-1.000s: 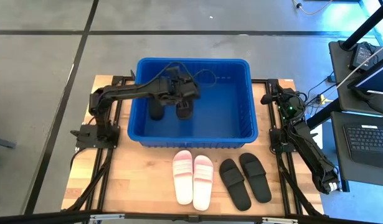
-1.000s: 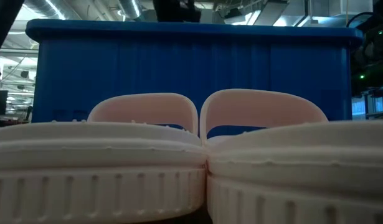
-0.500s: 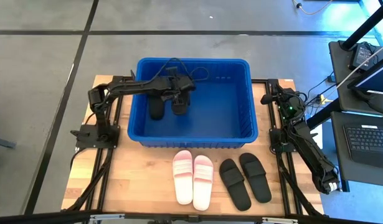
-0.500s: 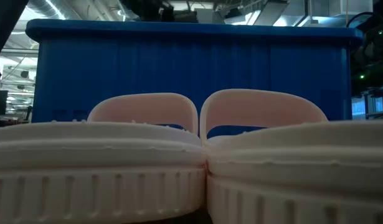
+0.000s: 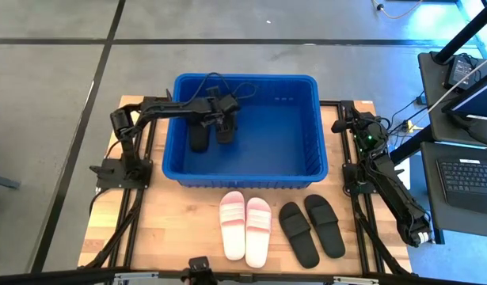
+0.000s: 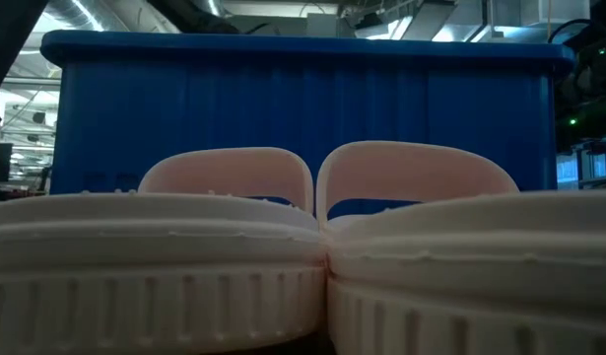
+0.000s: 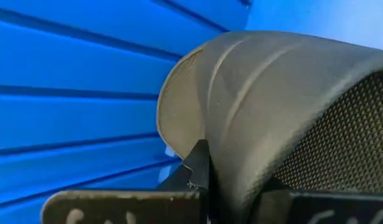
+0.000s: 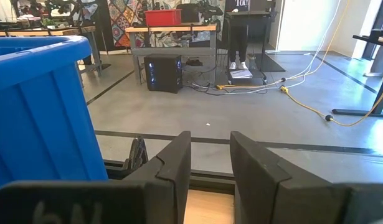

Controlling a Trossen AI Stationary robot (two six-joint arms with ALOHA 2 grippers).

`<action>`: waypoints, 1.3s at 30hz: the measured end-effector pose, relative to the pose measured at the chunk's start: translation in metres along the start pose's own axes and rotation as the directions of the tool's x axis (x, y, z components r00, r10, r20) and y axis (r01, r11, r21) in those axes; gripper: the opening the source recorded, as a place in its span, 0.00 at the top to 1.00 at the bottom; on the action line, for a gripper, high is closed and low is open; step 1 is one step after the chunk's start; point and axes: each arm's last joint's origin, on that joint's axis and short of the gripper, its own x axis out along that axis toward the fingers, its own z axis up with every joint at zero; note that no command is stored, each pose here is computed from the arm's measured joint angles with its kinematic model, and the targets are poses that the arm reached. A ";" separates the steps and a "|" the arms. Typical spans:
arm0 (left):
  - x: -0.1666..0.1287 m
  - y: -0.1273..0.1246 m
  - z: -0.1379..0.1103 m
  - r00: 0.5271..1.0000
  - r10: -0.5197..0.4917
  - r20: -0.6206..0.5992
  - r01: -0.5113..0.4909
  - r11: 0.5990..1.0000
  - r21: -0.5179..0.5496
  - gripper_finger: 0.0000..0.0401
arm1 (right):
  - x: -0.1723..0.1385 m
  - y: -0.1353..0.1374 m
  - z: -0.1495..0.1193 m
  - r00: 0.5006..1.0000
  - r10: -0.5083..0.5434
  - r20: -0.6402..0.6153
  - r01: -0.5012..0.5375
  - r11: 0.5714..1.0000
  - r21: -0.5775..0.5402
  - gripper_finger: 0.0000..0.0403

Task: Pick and place slides into bin
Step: Put the black slide into the blue bin

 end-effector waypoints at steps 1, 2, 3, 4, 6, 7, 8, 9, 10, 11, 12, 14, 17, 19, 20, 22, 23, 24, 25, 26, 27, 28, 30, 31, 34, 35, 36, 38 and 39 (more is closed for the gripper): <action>0.002 -0.002 -0.001 1.000 -0.002 0.008 0.002 1.000 -0.005 0.99 | 0.000 0.000 0.000 1.000 0.000 0.000 0.000 1.000 0.000 0.72; 0.004 -0.003 -0.002 1.000 -0.005 0.015 0.006 1.000 -0.007 0.99 | 0.000 0.000 0.000 1.000 0.000 0.000 0.000 1.000 0.000 0.72; 0.005 -0.004 -0.003 1.000 -0.006 0.018 0.006 1.000 -0.009 0.99 | 0.000 0.000 0.000 1.000 0.000 0.000 0.000 1.000 0.000 0.72; 0.007 -0.005 -0.004 1.000 -0.004 0.019 0.004 1.000 -0.012 0.99 | 0.000 0.000 0.000 1.000 0.000 0.000 0.000 1.000 0.000 0.72; 0.010 -0.007 -0.008 1.000 -0.007 0.018 0.008 1.000 -0.015 0.99 | 0.000 0.000 0.000 1.000 0.000 0.000 0.000 1.000 0.000 0.72; 0.012 -0.008 -0.010 1.000 -0.011 0.014 0.011 1.000 -0.013 0.99 | 0.000 0.000 0.000 1.000 0.000 0.000 0.000 1.000 0.000 0.72; 0.014 -0.009 -0.012 1.000 -0.012 0.007 0.013 1.000 -0.006 0.99 | 0.000 0.000 0.000 1.000 0.000 0.000 0.000 1.000 0.000 0.72; 0.016 -0.010 -0.015 1.000 -0.014 -0.002 0.014 1.000 0.008 0.99 | 0.000 0.000 0.000 1.000 0.000 0.000 0.000 1.000 0.000 0.72; 0.017 -0.011 -0.017 1.000 -0.015 -0.010 0.016 1.000 0.020 0.99 | 0.000 0.000 0.000 1.000 0.000 0.000 0.000 1.000 0.000 0.72; 0.019 -0.011 -0.019 1.000 -0.016 -0.015 0.016 0.999 0.028 0.99 | 0.000 0.000 0.000 1.000 0.000 0.000 0.000 1.000 0.000 0.72; 0.021 -0.012 -0.021 1.000 -0.015 -0.016 0.016 0.999 0.034 0.99 | 0.000 0.000 0.000 1.000 0.000 0.000 0.000 1.000 0.000 0.72; 0.024 -0.013 -0.025 1.000 -0.013 -0.020 0.013 0.999 0.038 0.99 | 0.000 0.000 0.000 1.000 0.000 0.000 0.000 1.000 0.000 0.72; 0.029 -0.014 -0.030 1.000 -0.013 -0.026 0.014 0.999 0.032 0.99 | 0.000 0.000 0.000 1.000 0.000 0.000 0.000 1.000 0.000 0.72; 0.031 -0.013 -0.031 1.000 -0.020 -0.024 0.020 0.999 0.027 0.99 | 0.000 0.000 0.000 1.000 0.000 -0.001 0.000 1.000 0.000 0.72; 0.032 -0.013 -0.032 0.999 -0.026 -0.023 0.027 0.999 0.028 0.99 | 0.000 0.000 0.000 1.000 0.000 0.000 0.000 1.000 0.000 0.72; 0.034 -0.015 -0.032 0.999 -0.028 -0.026 0.030 0.999 0.045 0.99 | 0.000 0.000 0.000 1.000 0.000 0.000 0.000 1.000 0.000 0.72; 0.035 -0.016 -0.032 0.999 -0.028 -0.028 0.029 0.998 0.050 0.99 | 0.000 0.000 0.000 1.000 0.000 0.000 0.000 1.000 0.000 0.72; 0.036 -0.015 -0.032 0.999 -0.029 -0.028 0.030 0.998 0.050 0.99 | 0.000 0.000 0.000 1.000 0.000 0.000 0.000 1.000 0.000 0.72; 0.036 -0.015 -0.032 0.999 -0.035 -0.024 0.036 0.998 0.049 0.99 | 0.000 0.000 0.000 1.000 0.000 0.000 0.000 1.000 0.000 0.72; 0.036 -0.015 -0.032 0.999 -0.040 -0.020 0.041 0.998 0.051 0.99 | 0.000 0.000 0.000 1.000 0.000 0.000 0.000 1.000 0.000 0.72; 0.036 -0.015 -0.032 0.999 -0.043 -0.018 0.044 0.998 0.051 0.99 | 0.000 0.000 0.000 1.000 0.000 0.000 0.000 1.000 0.000 0.72; 0.036 -0.015 -0.032 0.999 -0.043 -0.016 0.043 0.998 0.050 0.99 | 0.000 0.000 0.000 1.000 0.000 0.000 0.000 1.000 0.000 0.72; 0.036 -0.015 -0.032 0.999 -0.039 -0.017 0.040 0.998 0.054 0.99 | 0.000 0.000 0.000 1.000 0.000 0.000 0.000 1.000 0.000 0.72; 0.037 -0.014 -0.032 0.999 -0.039 -0.018 0.040 0.997 0.060 0.99 | 0.000 0.000 0.000 1.000 0.000 0.000 0.000 1.000 0.000 0.72; 0.037 -0.014 -0.032 0.999 -0.043 -0.016 0.044 0.997 0.063 0.99 | 0.000 0.000 0.000 1.000 0.000 0.000 0.000 1.000 0.000 0.72; 0.037 -0.014 -0.032 0.999 -0.043 -0.016 0.044 0.997 0.064 0.99 | 0.000 0.000 0.000 1.000 0.000 0.000 0.000 1.000 0.000 0.72; 0.037 -0.013 -0.032 0.999 -0.043 -0.017 0.044 0.997 0.064 0.99 | 0.000 0.000 0.000 1.000 0.000 0.000 0.000 1.000 0.000 0.72; 0.037 -0.013 -0.032 0.999 -0.047 -0.015 0.048 0.997 0.063 0.97 | 0.000 0.000 0.000 1.000 0.000 0.000 0.000 1.000 0.000 0.72; 0.037 -0.014 -0.032 0.999 -0.052 -0.013 0.053 0.997 0.063 0.96 | 0.000 0.000 0.000 1.000 0.000 0.000 0.000 1.000 0.000 0.72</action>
